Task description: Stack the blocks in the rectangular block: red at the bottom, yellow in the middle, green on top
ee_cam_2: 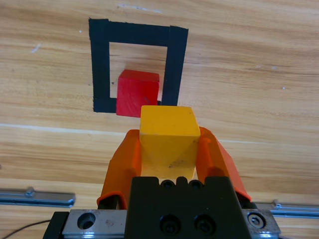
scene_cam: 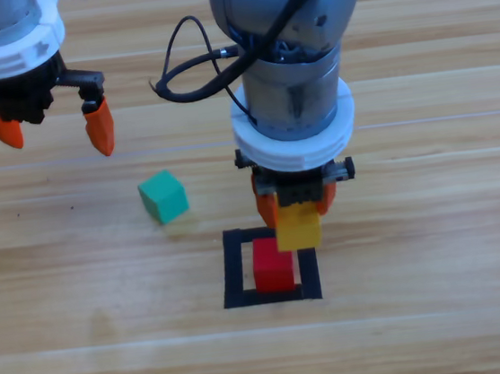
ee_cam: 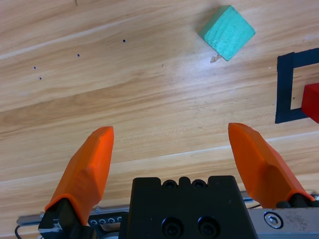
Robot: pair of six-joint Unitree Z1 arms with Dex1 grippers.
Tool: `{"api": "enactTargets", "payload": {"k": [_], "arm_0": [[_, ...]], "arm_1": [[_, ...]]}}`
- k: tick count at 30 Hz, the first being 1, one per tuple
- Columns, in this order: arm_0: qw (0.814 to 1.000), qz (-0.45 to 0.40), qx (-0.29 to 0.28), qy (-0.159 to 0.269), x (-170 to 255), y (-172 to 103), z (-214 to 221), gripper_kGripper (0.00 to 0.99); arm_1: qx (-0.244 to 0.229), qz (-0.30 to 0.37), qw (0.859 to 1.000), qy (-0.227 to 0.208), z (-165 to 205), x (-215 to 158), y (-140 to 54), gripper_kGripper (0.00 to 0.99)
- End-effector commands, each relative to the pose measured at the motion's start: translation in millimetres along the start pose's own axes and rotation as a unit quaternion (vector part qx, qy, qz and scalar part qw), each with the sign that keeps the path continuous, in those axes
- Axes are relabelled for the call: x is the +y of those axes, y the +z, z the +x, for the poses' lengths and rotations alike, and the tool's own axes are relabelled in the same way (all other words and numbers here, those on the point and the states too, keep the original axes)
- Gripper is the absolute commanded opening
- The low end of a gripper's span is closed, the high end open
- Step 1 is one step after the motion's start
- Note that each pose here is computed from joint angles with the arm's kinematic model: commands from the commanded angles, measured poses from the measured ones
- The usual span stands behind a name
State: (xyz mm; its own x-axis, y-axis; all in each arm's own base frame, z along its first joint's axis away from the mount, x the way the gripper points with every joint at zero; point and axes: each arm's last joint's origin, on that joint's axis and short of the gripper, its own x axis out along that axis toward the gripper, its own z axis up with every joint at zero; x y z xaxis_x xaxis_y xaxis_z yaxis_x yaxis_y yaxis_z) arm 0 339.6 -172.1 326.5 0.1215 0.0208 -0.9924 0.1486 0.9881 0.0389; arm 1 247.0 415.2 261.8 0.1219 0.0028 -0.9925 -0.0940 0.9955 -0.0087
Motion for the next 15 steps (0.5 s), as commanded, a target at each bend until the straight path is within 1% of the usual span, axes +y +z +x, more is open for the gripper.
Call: {"api": "enactTargets", "payload": {"k": [1, 7, 15], "arm_0": [[1.000, -0.004, 0.027, 0.007, 6, 6, 22, 0.973], [0.999, -0.003, 0.032, 0.008, 4, 7, 31, 0.971], [0.999, -0.006, 0.033, 0.006, 4, 7, 37, 0.971]], "arm_1": [[0.029, -0.003, 1.000, -0.007, 31, 21, -5.2, 0.000], [0.041, 0.003, 0.999, -0.001, 46, 30, -2.6, 0.000], [0.047, 0.006, 0.999, -0.009, 61, 32, 1.5, 0.000]]}}
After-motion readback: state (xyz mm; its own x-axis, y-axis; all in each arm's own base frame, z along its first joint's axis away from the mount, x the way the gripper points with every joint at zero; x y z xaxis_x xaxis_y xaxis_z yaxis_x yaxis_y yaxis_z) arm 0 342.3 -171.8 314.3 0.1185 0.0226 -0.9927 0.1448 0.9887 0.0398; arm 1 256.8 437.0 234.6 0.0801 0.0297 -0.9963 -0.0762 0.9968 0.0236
